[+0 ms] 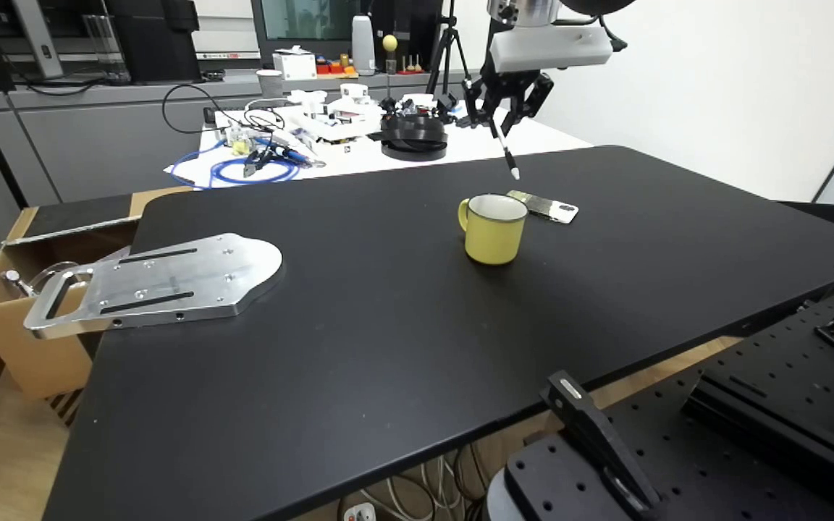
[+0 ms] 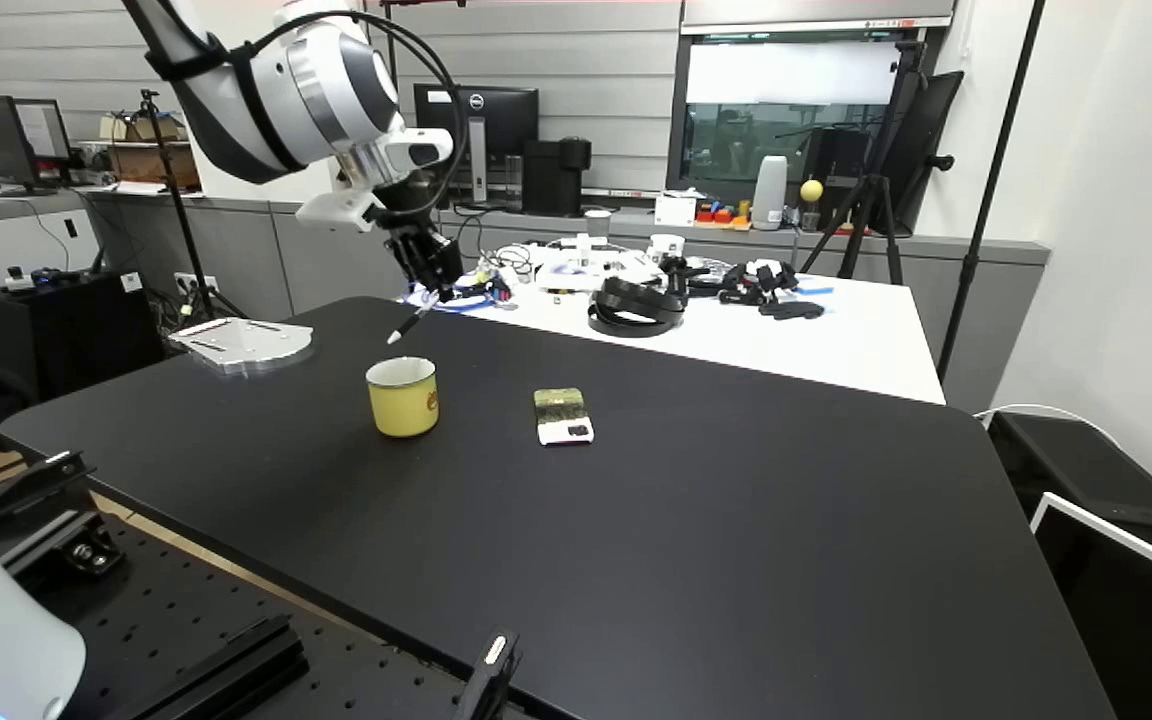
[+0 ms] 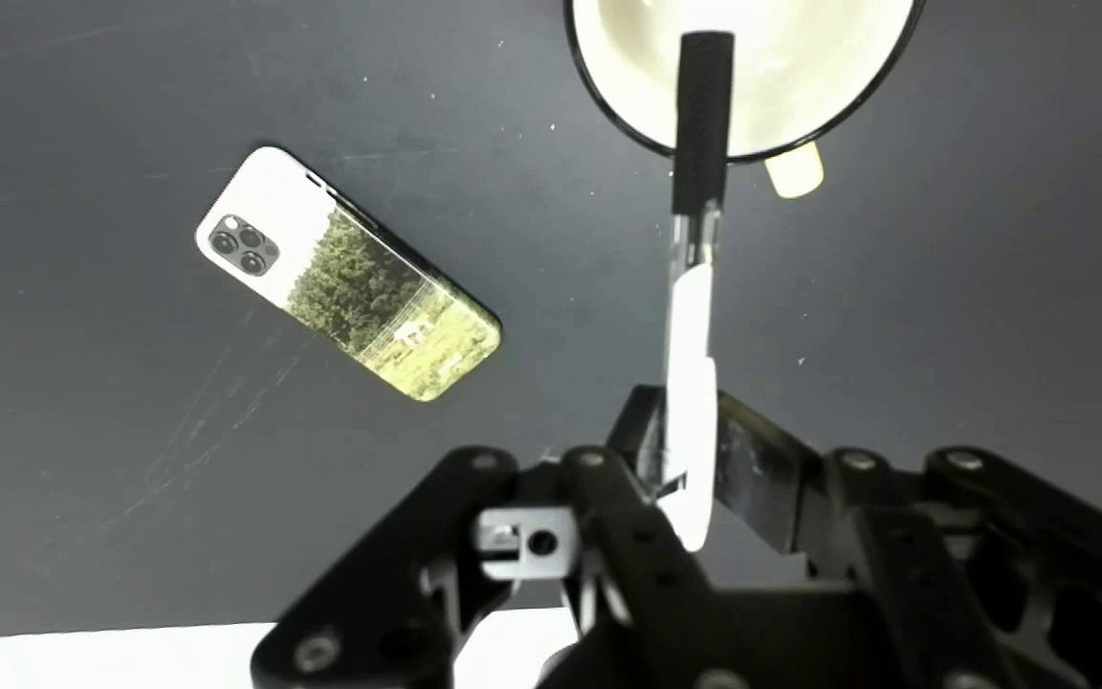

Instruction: Put the pen in the mug

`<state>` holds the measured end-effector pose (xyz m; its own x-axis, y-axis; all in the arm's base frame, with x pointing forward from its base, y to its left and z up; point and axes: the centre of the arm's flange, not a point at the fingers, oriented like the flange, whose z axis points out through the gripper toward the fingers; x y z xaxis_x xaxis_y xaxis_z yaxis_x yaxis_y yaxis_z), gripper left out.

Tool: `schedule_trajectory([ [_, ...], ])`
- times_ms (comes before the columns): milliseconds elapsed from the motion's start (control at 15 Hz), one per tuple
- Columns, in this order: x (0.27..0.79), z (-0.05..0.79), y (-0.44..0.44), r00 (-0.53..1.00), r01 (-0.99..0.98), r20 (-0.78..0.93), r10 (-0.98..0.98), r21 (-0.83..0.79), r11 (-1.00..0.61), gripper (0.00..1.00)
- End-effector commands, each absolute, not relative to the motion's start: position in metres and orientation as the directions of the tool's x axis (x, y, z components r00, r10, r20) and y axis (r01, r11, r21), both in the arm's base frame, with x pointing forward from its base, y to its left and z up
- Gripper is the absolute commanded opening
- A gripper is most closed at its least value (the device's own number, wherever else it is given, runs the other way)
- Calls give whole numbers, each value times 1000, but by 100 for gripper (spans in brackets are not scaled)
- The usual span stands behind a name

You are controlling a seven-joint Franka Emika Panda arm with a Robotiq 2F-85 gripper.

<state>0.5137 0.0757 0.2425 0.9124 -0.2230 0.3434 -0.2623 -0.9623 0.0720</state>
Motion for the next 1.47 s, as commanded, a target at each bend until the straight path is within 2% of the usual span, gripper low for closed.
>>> schedule_trajectory([
  [0,508,232,77,889,-285,388,-241,59,-957,4],
  [600,501,209,83,851,-272,475,-226,30,-962,4],
  [1400,487,176,99,838,-268,503,-212,42,-962,4],
])
